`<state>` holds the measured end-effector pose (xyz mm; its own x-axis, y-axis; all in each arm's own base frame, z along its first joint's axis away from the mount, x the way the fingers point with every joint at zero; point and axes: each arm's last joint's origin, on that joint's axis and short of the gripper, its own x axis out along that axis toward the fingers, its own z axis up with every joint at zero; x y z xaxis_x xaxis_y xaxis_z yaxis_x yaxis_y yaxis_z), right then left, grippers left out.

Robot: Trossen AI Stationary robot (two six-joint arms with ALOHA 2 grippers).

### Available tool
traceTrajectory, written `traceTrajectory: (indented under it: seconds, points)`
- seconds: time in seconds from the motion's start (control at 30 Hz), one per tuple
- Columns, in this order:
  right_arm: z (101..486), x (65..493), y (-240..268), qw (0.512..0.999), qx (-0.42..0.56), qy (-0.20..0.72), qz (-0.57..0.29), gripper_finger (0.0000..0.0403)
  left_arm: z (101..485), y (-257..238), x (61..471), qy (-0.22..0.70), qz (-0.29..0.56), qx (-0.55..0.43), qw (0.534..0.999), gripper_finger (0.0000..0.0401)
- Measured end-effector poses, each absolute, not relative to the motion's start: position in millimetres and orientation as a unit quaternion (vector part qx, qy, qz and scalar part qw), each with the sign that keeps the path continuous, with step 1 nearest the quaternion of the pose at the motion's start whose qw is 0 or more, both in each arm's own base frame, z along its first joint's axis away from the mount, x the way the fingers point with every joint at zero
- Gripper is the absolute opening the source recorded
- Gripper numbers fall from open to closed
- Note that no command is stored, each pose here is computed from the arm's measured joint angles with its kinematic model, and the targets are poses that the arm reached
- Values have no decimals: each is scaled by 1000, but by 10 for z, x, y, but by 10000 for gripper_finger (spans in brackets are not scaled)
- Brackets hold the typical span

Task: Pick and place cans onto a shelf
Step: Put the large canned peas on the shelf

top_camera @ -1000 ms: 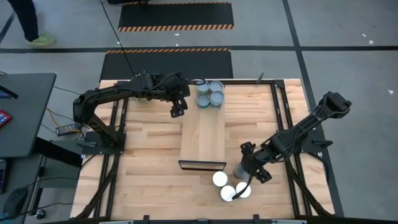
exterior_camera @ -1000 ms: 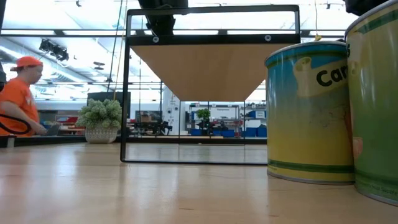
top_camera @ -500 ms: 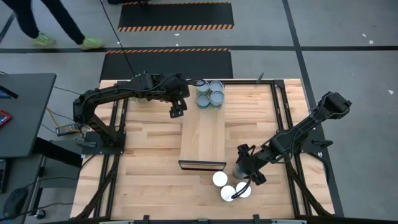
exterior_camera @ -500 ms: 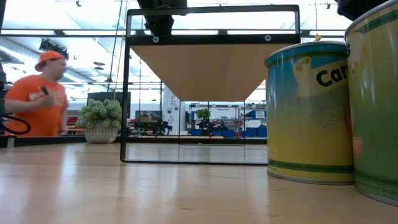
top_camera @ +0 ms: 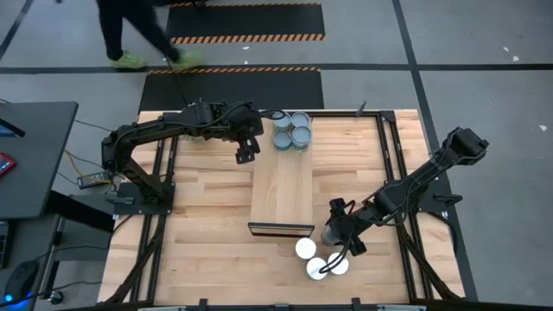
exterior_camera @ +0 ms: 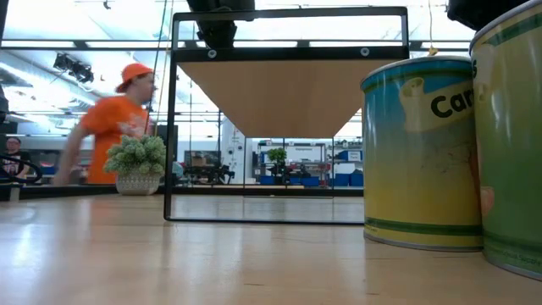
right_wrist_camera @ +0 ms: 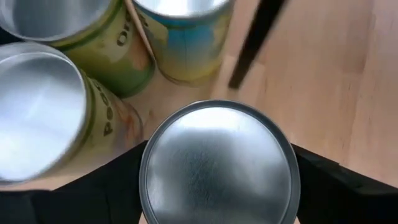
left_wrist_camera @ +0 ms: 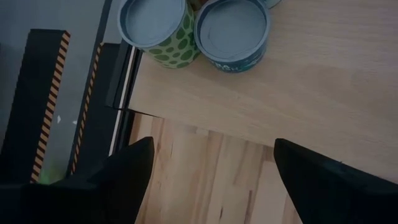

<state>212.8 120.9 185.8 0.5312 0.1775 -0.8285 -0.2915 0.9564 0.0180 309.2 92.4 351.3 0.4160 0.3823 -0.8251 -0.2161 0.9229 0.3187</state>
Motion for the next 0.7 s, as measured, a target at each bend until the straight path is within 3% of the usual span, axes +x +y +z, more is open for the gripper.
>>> traceTrajectory:
  seconds: [0.2, 0.37, 0.7]
  points:
    - [2039, 2033, 940, 876, -30, 477, 58, 323, 3501, 908, 3077, 520, 151, 81, 837, 337]
    - [2415, 1968, 666, 879, -44, 475, 0, 322, 3510, 887, 3083, 513, 113, 78, 847, 337]
    - [3040, 2090, 228, 883, -47, 462, -65, 322, 3521, 893, 3101, 503, 115, 79, 853, 337]
